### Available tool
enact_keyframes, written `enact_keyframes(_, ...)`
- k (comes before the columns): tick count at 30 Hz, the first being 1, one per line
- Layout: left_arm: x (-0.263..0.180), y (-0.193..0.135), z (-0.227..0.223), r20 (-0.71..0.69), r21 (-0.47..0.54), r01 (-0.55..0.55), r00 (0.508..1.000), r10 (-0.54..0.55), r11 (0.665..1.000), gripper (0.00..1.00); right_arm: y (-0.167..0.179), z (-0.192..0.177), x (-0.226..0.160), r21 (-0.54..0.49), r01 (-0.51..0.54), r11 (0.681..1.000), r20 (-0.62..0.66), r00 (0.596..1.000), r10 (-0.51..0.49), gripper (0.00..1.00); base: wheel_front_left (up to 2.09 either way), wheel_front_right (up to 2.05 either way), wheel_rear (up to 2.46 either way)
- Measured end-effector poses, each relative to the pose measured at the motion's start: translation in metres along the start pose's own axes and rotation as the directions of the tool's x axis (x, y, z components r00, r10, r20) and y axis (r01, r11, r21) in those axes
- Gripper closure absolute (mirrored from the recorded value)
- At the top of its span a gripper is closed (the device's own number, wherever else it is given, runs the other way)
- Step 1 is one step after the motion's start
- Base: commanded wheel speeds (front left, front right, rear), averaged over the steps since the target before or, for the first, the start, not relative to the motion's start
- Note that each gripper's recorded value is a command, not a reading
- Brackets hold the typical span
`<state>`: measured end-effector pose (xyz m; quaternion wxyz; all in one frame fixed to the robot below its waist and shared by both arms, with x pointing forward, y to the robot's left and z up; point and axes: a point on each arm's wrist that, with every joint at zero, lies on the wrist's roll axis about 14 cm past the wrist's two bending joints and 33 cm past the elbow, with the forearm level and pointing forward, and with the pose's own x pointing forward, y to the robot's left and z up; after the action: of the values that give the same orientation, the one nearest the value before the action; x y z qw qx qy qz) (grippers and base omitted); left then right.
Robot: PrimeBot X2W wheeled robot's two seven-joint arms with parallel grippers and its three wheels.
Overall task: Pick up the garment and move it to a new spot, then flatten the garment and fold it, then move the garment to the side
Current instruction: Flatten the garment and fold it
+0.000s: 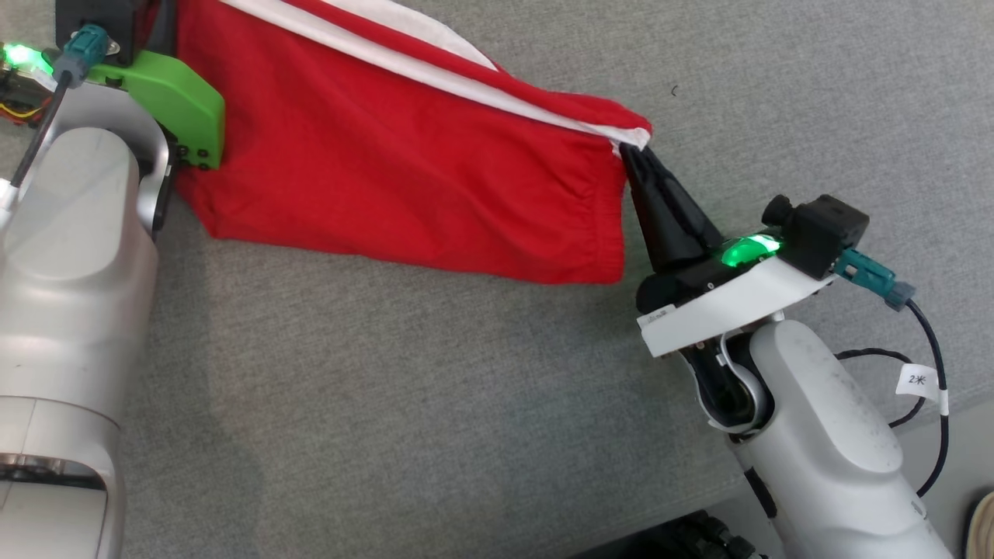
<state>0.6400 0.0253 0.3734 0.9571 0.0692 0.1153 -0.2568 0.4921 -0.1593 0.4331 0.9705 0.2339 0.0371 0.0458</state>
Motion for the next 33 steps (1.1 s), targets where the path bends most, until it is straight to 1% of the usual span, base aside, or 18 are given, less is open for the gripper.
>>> enact_keyframes(1,0.0,-0.001,0.0,0.002,-0.007,-0.001,1.0,0.001,1.0,0.0,-0.002,0.003,0.0,-0.004,0.007,1.0,0.008,1.0,-0.007,0.0,0.0,0.0,0.0)
enact_keyframes(6,-0.005,-0.002,0.01,0.031,-0.041,-0.014,0.999,0.015,0.999,0.0,-0.014,0.019,-0.004,-0.08,0.04,0.996,0.053,0.998,-0.036,0.0,0.0,0.0,0.0)
enact_keyframes(12,-0.028,0.002,0.003,0.008,-0.112,-0.06,0.998,0.061,0.992,0.0,-0.03,0.032,-0.022,-0.147,0.104,0.984,0.086,0.992,-0.092,0.0,0.0,0.0,0.0)
enact_keyframes(15,-0.042,0.006,-0.006,-0.027,-0.136,-0.083,0.996,0.08,0.987,0.0,-0.037,0.035,-0.03,-0.167,0.131,0.977,0.091,0.989,-0.117,0.0,0.0,0.0,0.0)
enact_keyframes(20,-0.063,0.007,-0.026,-0.139,-0.166,-0.109,0.987,0.086,0.98,0.0,-0.039,0.038,-0.04,-0.184,0.148,0.972,0.093,0.987,-0.133,0.0,0.0,0.0,0.0)
enact_keyframes(21,-0.067,0.006,-0.029,-0.164,-0.174,-0.112,0.983,0.083,0.978,0.35,-0.039,0.038,-0.041,-0.187,0.148,0.971,0.092,0.987,-0.133,0.0,0.0,0.0,0.0)
enact_keyframes(22,-0.07,0.005,-0.032,-0.183,-0.177,-0.115,0.98,0.082,0.978,1.0,-0.039,0.038,-0.042,-0.191,0.149,0.97,0.091,0.987,-0.133,0.0,0.0,0.0,0.0)
enact_keyframes(25,-0.079,-0.003,-0.039,-0.23,-0.191,-0.109,0.971,0.063,0.976,1.0,-0.037,0.043,-0.044,-0.217,0.146,0.965,0.098,0.987,-0.127,0.0,0.0,0.0,0.0)
enact_keyframes(31,-0.099,-0.006,-0.037,-0.204,-0.225,-0.13,0.975,0.083,0.966,1.0,-0.039,0.048,-0.054,-0.25,0.162,0.955,0.105,0.985,-0.139,0.0,0.0,0.0,0.0)
enact_keyframes(33,-0.11,-0.006,-0.036,-0.189,-0.249,-0.149,0.977,0.102,0.957,1.0,-0.038,0.048,-0.059,-0.258,0.164,0.952,0.102,0.985,-0.142,0.0,0.0,0.0,0.0)
